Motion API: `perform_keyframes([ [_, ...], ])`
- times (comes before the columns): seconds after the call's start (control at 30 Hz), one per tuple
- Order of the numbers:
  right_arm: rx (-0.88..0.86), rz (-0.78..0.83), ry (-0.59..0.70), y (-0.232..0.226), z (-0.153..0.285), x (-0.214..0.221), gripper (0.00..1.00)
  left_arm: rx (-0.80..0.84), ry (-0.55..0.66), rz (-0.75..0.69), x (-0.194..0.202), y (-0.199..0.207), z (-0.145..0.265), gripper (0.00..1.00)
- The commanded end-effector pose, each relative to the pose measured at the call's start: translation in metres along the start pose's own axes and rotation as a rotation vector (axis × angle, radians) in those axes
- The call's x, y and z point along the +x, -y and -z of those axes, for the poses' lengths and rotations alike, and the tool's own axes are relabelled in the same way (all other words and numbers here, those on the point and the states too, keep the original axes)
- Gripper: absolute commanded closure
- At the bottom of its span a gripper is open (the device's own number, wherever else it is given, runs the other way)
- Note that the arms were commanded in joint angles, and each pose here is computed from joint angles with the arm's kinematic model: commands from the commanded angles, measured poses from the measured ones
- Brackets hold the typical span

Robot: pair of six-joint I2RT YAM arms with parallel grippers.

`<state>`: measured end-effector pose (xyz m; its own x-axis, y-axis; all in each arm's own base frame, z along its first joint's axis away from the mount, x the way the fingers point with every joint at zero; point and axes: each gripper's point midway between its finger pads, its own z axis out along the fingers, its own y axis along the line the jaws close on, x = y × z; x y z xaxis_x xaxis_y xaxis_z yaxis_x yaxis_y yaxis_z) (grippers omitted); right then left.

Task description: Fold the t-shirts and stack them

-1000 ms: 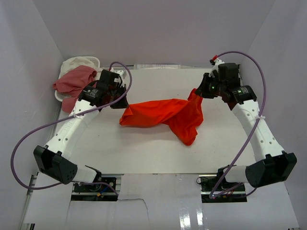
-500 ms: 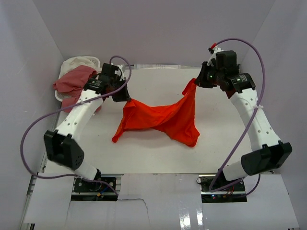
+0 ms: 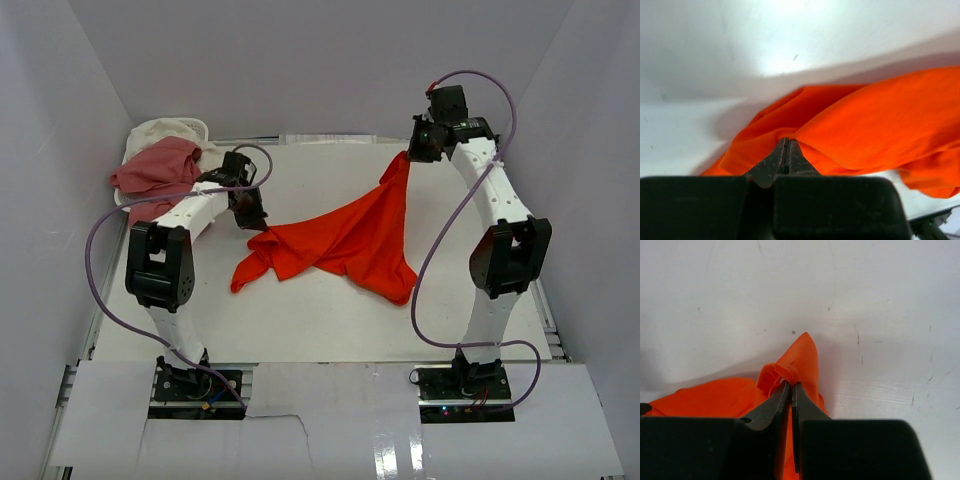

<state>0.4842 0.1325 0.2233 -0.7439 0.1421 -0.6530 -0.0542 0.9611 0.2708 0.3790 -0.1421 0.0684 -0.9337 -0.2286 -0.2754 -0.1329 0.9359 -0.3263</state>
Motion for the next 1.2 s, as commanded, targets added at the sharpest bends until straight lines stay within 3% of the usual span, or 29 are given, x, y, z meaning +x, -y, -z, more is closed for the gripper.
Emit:
perform_keyframes([
  [0.0,0.01,-0.021,0.139,0.007,0.022,-0.049,0.92,0.081,0.254,-0.045,-0.064,0.036,0.051,1.0],
  [0.07,0.013,-0.029,0.139,0.009,0.016,-0.052,0.92,0.109,0.326,-0.072,-0.08,0.047,0.07,0.94],
  [0.1,0.009,-0.03,0.131,0.008,0.014,-0.051,0.92,0.112,0.338,-0.096,-0.083,0.048,0.073,0.8],
  [0.13,-0.004,-0.03,0.12,0.007,0.009,-0.049,0.92,0.116,0.339,-0.109,-0.083,0.049,0.075,0.48],
  [0.23,-0.028,-0.032,0.089,0.004,0.003,-0.037,0.92,0.124,0.315,-0.128,-0.075,0.048,0.074,0.12],
  [0.3,-0.026,-0.037,0.071,0.008,-0.003,-0.024,0.92,0.151,0.297,-0.154,-0.058,0.05,0.079,0.07],
  [0.4,-0.024,-0.032,0.078,0.01,-0.001,-0.018,0.92,0.2,0.301,-0.264,-0.023,0.075,0.102,0.06],
  [0.5,-0.017,-0.022,0.061,0.013,-0.002,-0.01,0.92,0.111,0.328,-0.434,0.006,0.092,0.114,0.07],
  [0.6,-0.017,-0.018,0.05,0.015,-0.003,-0.003,0.92,0.016,0.293,-0.524,0.021,0.085,0.102,0.13],
  [0.73,-0.038,-0.021,0.044,0.013,-0.003,0.004,0.92,0.024,0.204,-0.633,0.043,0.083,0.086,0.12],
  [1.0,-0.05,-0.016,0.038,0.012,-0.002,0.01,0.92,-0.082,0.19,-0.715,0.038,0.064,0.062,0.11],
  [1.17,-0.068,-0.015,0.03,0.009,-0.003,0.013,0.92,-0.092,0.147,-0.766,0.041,0.061,0.031,0.21],
])
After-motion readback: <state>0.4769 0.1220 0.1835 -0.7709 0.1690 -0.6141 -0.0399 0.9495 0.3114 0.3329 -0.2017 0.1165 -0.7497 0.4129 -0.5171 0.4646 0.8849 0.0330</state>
